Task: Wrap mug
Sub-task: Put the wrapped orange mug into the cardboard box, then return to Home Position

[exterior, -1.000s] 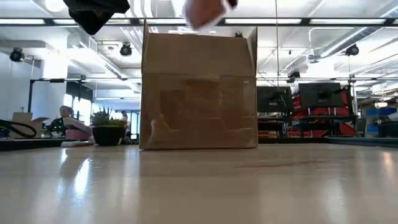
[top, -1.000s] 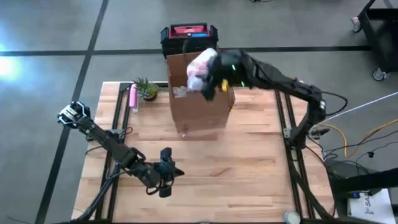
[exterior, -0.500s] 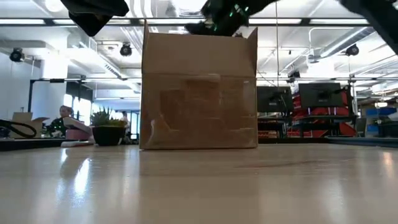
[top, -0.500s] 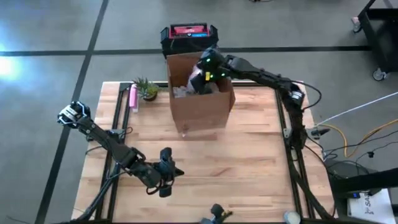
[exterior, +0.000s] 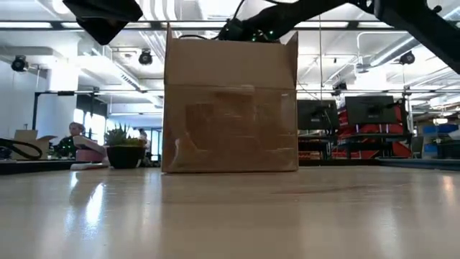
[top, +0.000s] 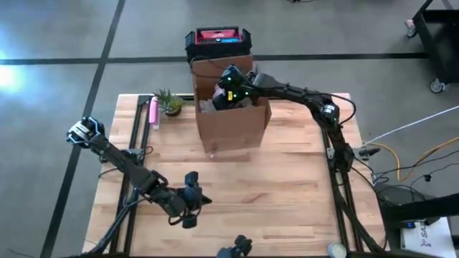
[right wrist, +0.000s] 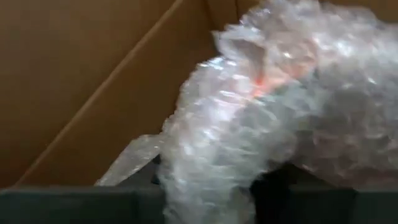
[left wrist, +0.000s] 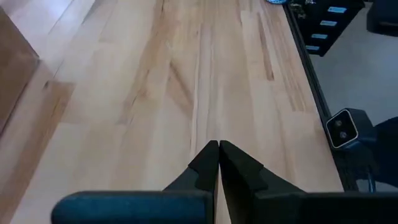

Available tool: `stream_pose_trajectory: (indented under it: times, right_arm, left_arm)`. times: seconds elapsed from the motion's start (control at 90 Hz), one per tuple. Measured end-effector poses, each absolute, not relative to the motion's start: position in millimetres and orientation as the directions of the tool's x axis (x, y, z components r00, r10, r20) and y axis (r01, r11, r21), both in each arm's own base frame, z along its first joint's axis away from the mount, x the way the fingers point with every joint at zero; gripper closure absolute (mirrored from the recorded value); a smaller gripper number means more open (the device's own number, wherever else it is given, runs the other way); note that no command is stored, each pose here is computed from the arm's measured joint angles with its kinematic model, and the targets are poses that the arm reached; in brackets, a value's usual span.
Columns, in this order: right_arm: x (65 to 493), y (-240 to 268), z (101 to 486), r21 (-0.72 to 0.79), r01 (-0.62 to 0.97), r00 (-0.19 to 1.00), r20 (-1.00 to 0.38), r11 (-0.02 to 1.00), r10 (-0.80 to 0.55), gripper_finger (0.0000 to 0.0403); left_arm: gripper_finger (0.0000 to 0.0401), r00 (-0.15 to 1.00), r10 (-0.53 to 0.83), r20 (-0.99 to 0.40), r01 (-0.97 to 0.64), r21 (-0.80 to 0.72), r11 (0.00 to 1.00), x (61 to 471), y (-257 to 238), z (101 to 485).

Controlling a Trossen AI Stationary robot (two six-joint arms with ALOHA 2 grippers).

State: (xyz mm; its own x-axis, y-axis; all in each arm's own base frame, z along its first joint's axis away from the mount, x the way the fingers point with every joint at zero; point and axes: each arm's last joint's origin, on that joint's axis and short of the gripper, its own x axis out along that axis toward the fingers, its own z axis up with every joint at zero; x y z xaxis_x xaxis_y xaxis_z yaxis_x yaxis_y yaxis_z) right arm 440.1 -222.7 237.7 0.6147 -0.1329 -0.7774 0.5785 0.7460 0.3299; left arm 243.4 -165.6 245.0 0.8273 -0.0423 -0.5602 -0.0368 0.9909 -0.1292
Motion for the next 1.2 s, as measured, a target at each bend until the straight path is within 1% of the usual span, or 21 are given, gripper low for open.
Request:
stream_pose_trajectory:
  times: [0.189, 0.311, 0.4, 0.556, 0.667, 0.767, 0.856, 0.911, 0.967, 1.044, 1.2]
  right_arm:
    - [441.2, -223.1, 235.1, 0.333, 0.578, 0.616, -0.776, 0.745, -0.131, 0.0181]
    - [434.5, -222.6, 247.6, 0.323, 0.563, 0.623, -0.771, 0.761, -0.134, 0.0144]
    - [425.5, -218.7, 269.8, 0.301, 0.544, 0.638, -0.754, 0.783, -0.154, 0.0127]
    - [405.3, -205.2, 326.1, 0.269, 0.481, 0.717, -0.668, 0.834, -0.198, 0.0112]
    - [387.9, -192.5, 363.5, 0.249, 0.441, 0.768, -0.601, 0.862, -0.219, 0.011]
    - [366.9, -177.9, 397.3, 0.223, 0.401, 0.807, -0.545, 0.889, -0.228, 0.0116]
    - [342.2, -158.9, 423.6, 0.175, 0.359, 0.821, -0.526, 0.917, -0.222, 0.0126]
    - [326.3, -146.3, 433.0, 0.143, 0.332, 0.82, -0.533, 0.932, -0.21, 0.0134]
    - [310.8, -132.1, 435.9, 0.111, 0.296, 0.812, -0.552, 0.949, -0.189, 0.0145]
    - [291.9, -112.6, 428.5, 0.088, 0.25, 0.803, -0.575, 0.964, -0.156, 0.0163]
    - [258.8, -74.5, 402.9, 0.093, 0.17, 0.85, -0.518, 0.981, -0.098, 0.0203]
  left_arm:
    - [0.0401, 0.828, -0.043, -0.56, -0.044, -0.142, 0.989, 243.5, -165.7, 245.1]
    - [0.0401, 0.827, -0.043, -0.56, -0.044, -0.142, 0.989, 243.4, -165.7, 245.1]
    - [0.0401, 0.827, -0.043, -0.56, -0.045, -0.142, 0.989, 243.4, -165.7, 245.1]
    - [0.0401, 0.827, -0.043, -0.56, -0.045, -0.143, 0.989, 243.4, -165.7, 245.1]
    - [0.0401, 0.829, -0.041, -0.557, -0.044, -0.139, 0.989, 243.0, -164.6, 246.5]
    - [0.0401, 0.845, -0.049, -0.532, -0.015, -0.115, 0.993, 240.6, -161.5, 256.5]
    - [0.0401, 0.866, -0.054, -0.498, 0.009, -0.092, 0.996, 236.5, -154.9, 269.3]
    - [0.0401, 0.879, -0.052, -0.473, 0.017, -0.078, 0.997, 233.1, -148.2, 277.7]
    - [0.0401, 0.894, -0.045, -0.446, 0.018, -0.066, 0.998, 229.3, -140.1, 286.4]
    - [0.0401, 0.911, -0.036, -0.41, 0.017, -0.049, 0.999, 222.1, -128.4, 297.3]
    - [0.0401, 0.931, -0.063, -0.36, 0.051, -0.041, 0.998, 209.9, -104.3, 310.1]
